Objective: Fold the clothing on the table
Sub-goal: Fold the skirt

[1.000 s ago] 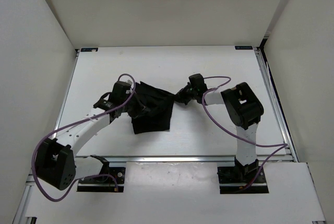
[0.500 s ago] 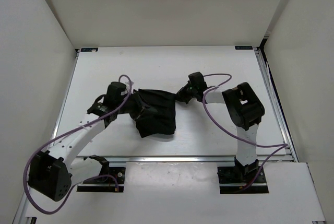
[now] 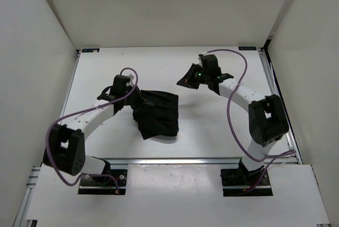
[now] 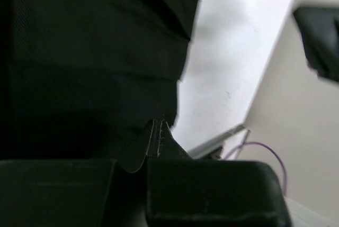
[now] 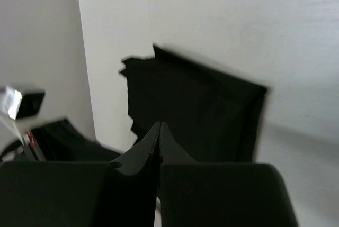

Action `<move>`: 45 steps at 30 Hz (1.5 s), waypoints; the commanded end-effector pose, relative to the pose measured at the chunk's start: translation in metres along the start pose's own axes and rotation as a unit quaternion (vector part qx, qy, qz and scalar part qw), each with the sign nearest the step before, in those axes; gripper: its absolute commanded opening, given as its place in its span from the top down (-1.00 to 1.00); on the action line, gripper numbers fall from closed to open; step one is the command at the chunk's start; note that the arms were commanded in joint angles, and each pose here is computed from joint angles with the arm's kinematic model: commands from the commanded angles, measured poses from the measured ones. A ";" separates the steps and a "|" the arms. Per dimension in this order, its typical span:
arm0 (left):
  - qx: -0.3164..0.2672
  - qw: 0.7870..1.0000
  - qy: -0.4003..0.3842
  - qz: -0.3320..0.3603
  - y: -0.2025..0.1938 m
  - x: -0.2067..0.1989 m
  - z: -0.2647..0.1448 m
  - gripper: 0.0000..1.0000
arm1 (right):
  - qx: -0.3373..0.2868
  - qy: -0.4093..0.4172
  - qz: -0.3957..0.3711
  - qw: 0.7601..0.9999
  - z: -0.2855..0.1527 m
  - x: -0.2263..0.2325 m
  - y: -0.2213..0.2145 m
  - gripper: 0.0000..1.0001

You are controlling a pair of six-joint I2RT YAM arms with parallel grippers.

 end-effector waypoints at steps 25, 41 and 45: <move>-0.059 0.994 0.081 0.043 0.113 0.034 0.071 1.00 | 0.464 0.160 -0.183 0.852 -0.043 0.065 -0.217 0.99; -0.041 0.998 0.009 0.037 0.066 0.001 0.010 1.00 | 0.324 0.147 -0.097 0.930 -0.036 0.048 -0.135 0.99; -0.017 0.999 0.005 0.039 0.034 0.008 0.021 1.00 | 0.371 0.141 -0.122 0.910 0.009 0.045 -0.152 0.99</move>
Point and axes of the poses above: each gripper's point midway between its finger pads, its own z axis out along the fingers, its own x axis along the line the jaws close on, y = z × x, the point moved 3 cm from there along -z, back along the fingers, and after that the axes turned 1 degree about -z, right-handed, at the moved point
